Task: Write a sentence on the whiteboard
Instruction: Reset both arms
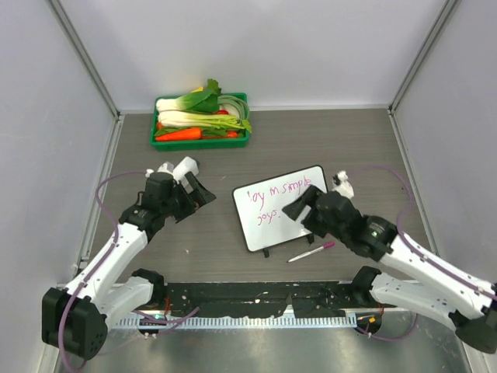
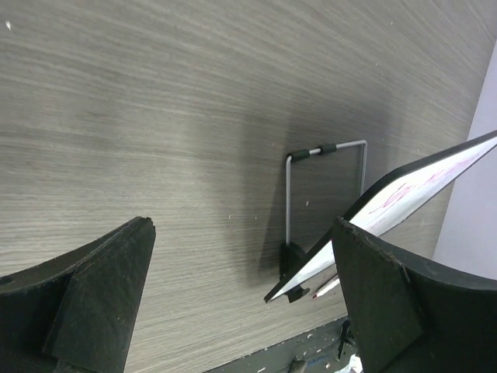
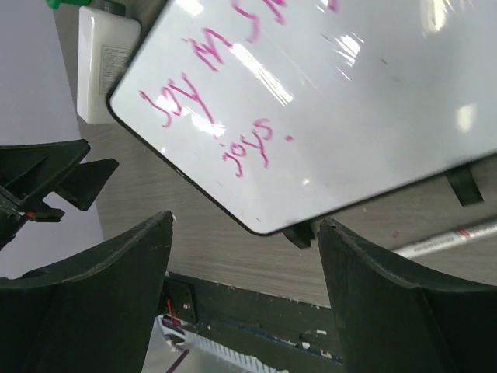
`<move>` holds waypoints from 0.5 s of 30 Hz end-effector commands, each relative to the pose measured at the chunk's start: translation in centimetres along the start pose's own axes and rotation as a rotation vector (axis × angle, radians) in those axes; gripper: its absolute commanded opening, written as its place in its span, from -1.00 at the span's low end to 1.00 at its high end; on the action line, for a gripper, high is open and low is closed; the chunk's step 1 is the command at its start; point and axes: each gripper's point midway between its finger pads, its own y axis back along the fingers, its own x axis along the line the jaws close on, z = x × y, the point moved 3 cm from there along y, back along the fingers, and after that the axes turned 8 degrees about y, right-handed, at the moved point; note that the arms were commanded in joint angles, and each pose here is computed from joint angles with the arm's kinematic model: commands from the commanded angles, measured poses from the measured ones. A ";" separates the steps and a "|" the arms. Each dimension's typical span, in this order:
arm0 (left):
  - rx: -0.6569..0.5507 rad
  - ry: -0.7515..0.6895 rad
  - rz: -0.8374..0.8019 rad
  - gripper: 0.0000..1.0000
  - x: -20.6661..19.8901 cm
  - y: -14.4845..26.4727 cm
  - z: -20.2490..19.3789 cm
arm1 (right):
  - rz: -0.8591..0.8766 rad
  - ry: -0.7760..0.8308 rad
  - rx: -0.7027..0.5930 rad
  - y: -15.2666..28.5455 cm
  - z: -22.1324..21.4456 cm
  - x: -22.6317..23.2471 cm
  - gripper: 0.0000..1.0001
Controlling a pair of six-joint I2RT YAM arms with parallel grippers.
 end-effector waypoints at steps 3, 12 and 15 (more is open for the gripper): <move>-0.047 -0.100 0.075 0.99 -1.4 0.8 2.5 | -0.033 0.420 -0.054 -0.7 4.5 5.2 0.53; -0.100 -0.224 0.270 0.99 -0.1 1.0 5.1 | -0.022 0.512 -0.032 -2.7 8.9 6.4 0.99; -0.088 -0.240 0.281 0.99 0.0 0.6 5.1 | -0.013 0.476 -0.006 -3.6 9.4 5.5 0.99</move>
